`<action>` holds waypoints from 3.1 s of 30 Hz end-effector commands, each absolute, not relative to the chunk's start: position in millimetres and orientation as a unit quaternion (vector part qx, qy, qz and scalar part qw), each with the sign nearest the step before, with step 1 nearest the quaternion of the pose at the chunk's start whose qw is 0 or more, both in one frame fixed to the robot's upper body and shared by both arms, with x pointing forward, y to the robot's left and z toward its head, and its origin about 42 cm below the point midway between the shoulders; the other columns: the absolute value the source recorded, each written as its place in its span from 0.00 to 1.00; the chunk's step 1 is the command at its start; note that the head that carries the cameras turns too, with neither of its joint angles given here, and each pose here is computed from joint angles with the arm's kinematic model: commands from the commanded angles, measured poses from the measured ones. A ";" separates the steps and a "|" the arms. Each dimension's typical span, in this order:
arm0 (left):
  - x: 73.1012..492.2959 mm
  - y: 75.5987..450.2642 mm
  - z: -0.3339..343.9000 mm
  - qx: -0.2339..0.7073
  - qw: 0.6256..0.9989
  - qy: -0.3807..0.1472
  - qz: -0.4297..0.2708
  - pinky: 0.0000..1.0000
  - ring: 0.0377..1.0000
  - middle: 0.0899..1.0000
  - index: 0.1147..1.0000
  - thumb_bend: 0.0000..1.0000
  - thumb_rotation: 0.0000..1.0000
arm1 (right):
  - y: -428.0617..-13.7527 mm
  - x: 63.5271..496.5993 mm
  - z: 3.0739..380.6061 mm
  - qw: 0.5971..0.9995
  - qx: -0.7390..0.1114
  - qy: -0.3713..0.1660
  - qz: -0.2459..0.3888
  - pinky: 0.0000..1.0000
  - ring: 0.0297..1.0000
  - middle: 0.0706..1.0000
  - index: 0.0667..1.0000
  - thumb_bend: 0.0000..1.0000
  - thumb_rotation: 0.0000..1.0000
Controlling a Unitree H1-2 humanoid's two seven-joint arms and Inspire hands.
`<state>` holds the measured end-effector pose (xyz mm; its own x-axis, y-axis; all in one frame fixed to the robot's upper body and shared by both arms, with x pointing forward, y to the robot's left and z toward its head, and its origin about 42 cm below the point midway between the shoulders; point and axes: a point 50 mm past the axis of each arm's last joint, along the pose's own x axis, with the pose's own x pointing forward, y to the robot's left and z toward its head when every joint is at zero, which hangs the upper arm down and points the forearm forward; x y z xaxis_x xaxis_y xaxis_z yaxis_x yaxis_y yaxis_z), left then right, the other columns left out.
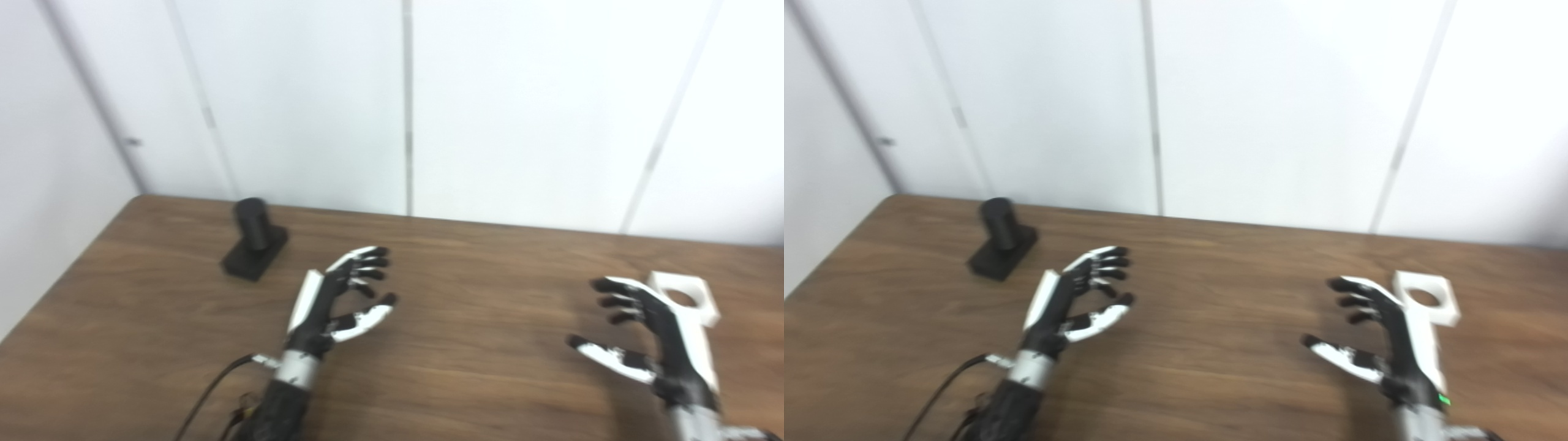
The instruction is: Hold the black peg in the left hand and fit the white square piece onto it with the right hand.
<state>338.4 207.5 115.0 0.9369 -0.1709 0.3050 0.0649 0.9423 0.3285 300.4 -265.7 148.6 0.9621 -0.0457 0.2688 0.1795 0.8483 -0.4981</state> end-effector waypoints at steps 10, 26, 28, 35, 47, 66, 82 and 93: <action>338.2 177.9 106.9 0.161 0.972 -0.165 -0.048 0.51 0.69 0.72 0.72 0.52 0.07 | -270.2 301.3 173.1 0.951 -0.259 -0.152 -0.068 0.56 0.67 0.70 0.65 0.60 0.00; 345.3 188.2 137.2 0.242 0.952 -0.186 0.000 0.50 0.65 0.69 0.66 0.75 0.15 | -268.7 298.7 186.8 0.954 -0.251 -0.149 -0.066 0.55 0.67 0.69 0.64 0.60 0.00; 347.7 195.6 147.1 0.265 0.947 -0.182 0.013 0.53 0.66 0.69 0.65 0.78 0.17 | -269.6 298.8 187.2 0.954 -0.252 -0.152 -0.065 0.54 0.67 0.69 0.64 0.60 0.00; 355.6 225.9 172.6 0.307 0.935 -0.172 0.046 0.54 0.66 0.68 0.63 0.82 0.17 | -270.4 299.2 189.0 0.953 -0.250 -0.157 -0.064 0.53 0.65 0.68 0.62 0.60 0.00; 362.1 262.5 190.0 0.333 0.912 -0.186 0.149 0.63 0.78 0.79 0.72 0.81 0.22 | -269.1 300.9 192.3 0.949 -0.259 -0.169 -0.065 0.51 0.63 0.66 0.62 0.60 0.00; 390.8 328.2 228.5 0.434 0.846 -0.201 0.235 0.72 0.85 0.85 0.77 0.84 0.28 | -268.3 300.5 194.4 0.949 -0.262 -0.163 -0.063 0.49 0.61 0.64 0.62 0.60 0.00; 399.1 338.0 242.7 0.516 0.805 -0.068 0.285 0.97 1.00 1.00 0.92 1.00 0.50 | -266.6 299.4 196.2 0.950 -0.259 -0.164 -0.062 0.49 0.60 0.64 0.62 0.59 0.00; 409.8 353.9 230.6 0.566 0.778 0.023 0.273 0.95 1.00 1.00 0.91 1.00 0.65 | -267.2 299.6 196.6 0.949 -0.259 -0.170 -0.062 0.48 0.60 0.64 0.61 0.60 0.00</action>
